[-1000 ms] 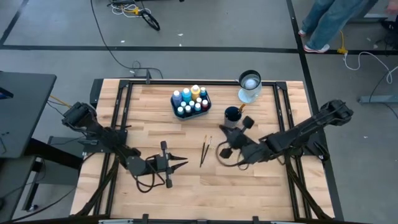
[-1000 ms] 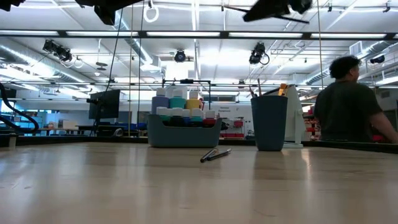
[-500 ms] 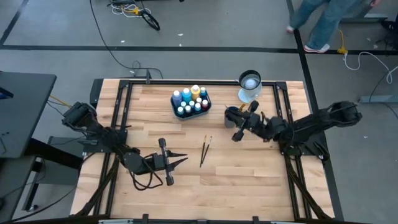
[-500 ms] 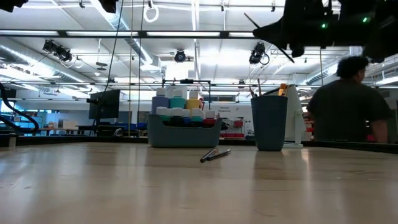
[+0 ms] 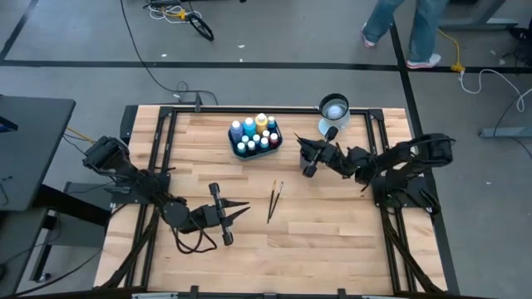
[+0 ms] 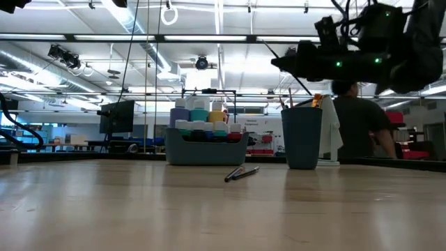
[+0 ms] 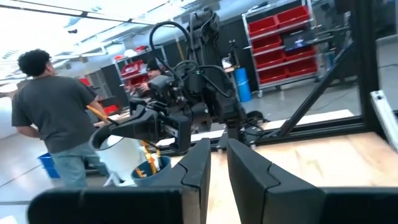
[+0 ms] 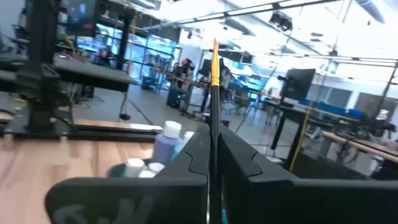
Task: Pick & Place Paint Supplies
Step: Put the gold paint brush into the blue cup, then put the silver paint brush into the blue cup
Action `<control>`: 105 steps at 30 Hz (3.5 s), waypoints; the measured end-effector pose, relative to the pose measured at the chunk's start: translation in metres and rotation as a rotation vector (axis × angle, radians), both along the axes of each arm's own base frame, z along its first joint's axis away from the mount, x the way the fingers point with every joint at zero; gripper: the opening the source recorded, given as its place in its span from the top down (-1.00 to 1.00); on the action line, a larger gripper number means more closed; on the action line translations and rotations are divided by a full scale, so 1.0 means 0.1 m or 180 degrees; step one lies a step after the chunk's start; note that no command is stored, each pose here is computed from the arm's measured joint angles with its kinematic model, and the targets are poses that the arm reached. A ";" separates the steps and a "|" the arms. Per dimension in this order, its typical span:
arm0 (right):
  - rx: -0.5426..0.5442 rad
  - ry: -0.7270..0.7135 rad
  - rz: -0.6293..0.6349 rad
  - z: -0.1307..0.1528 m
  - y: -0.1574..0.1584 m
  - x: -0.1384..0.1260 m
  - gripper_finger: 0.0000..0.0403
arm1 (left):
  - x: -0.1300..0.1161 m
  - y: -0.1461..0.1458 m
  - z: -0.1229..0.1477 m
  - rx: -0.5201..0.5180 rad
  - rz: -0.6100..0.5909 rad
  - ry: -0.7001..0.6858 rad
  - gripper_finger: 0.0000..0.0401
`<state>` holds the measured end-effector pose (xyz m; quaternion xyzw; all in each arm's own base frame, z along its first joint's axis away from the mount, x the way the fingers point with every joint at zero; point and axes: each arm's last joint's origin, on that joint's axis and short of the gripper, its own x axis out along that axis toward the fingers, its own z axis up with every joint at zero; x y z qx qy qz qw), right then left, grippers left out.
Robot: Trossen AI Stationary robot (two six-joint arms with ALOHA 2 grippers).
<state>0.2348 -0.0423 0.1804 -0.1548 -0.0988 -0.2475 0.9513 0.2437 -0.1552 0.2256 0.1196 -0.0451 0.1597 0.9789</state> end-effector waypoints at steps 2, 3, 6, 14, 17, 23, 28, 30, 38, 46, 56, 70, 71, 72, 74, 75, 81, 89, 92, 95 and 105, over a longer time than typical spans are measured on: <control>0.0003 -0.0003 -0.0052 -0.05 -0.04 0.01 0.93 | 0.00 0.00 0.00 0.0001 0.0037 0.0008 0.70; 0.0019 0.0024 -0.0069 -0.07 -0.06 0.02 0.93 | 0.00 0.00 0.00 -0.0006 0.0038 0.0006 0.70; 0.0108 0.0121 -0.0130 -0.16 -0.10 0.03 0.93 | 0.00 0.00 0.00 0.0000 0.0045 0.0009 0.70; 0.0348 0.0154 -0.0545 -0.25 -0.20 0.02 0.90 | 0.00 0.01 0.00 0.0037 0.0097 0.0033 0.70; 0.0351 0.0140 -0.0545 -0.25 -0.20 0.02 0.85 | 0.00 0.01 0.00 0.0037 0.0098 0.0033 0.70; 0.0350 0.0142 -0.0540 -0.25 -0.20 0.02 0.76 | -0.01 0.01 0.02 0.0013 0.0102 -0.0025 0.70; 0.0349 0.0142 -0.0535 -0.25 -0.20 0.02 0.73 | -0.01 0.01 0.03 0.0045 0.0112 -0.0044 0.70; 0.0348 0.0141 -0.0533 -0.25 -0.20 0.02 0.72 | -0.01 0.01 0.03 0.0046 0.0112 -0.0043 0.70; 0.0345 0.0129 -0.0534 -0.24 -0.20 0.02 0.68 | -0.01 0.01 0.03 0.0046 0.0112 -0.0044 0.70; 0.0257 0.0141 -0.0434 -0.22 -0.15 0.03 0.68 | -0.01 0.01 0.03 0.0044 0.0125 -0.0040 0.70; -0.0243 0.0068 -0.0497 0.05 0.09 0.11 0.65 | -0.01 0.02 0.03 0.0039 0.0160 -0.0032 0.70; -0.0309 0.1153 0.0477 0.52 0.71 0.62 0.20 | -0.01 0.02 0.03 0.0032 0.0194 -0.0027 0.70; -0.0237 0.1377 0.0547 0.55 0.77 0.67 0.18 | -0.01 0.02 0.03 0.0031 0.0194 -0.0027 0.70; -0.0146 0.1586 0.0619 0.58 0.81 0.72 0.17 | -0.01 0.02 0.03 0.0029 0.0194 -0.0028 0.70; 0.0025 0.2014 0.0762 0.61 0.90 0.79 0.16 | -0.01 0.02 0.03 0.0018 0.0192 -0.0031 0.70; 0.0092 0.2267 0.0805 0.60 0.93 0.81 0.17 | -0.01 0.02 0.03 0.0016 0.0192 -0.0032 0.70; 0.0272 0.3157 0.1067 0.39 1.00 0.83 0.20 | -0.01 0.02 0.02 0.0016 0.0191 -0.0025 0.70; 0.0389 0.3781 0.1222 -0.03 0.89 0.96 0.20 | -0.01 0.02 0.02 0.0043 0.0193 -0.0011 0.70; 0.0464 0.3969 0.1243 -0.07 0.84 1.08 0.20 | 0.00 0.03 0.02 0.0044 0.0202 -0.0011 0.70; 0.0534 0.4283 0.1141 -0.14 0.75 1.19 0.20 | 0.01 0.05 0.02 0.0044 0.0239 -0.0010 0.70; 0.0339 0.4754 0.1107 -0.39 0.52 1.33 0.21 | 0.04 0.12 0.02 -0.0068 0.0477 -0.0005 0.70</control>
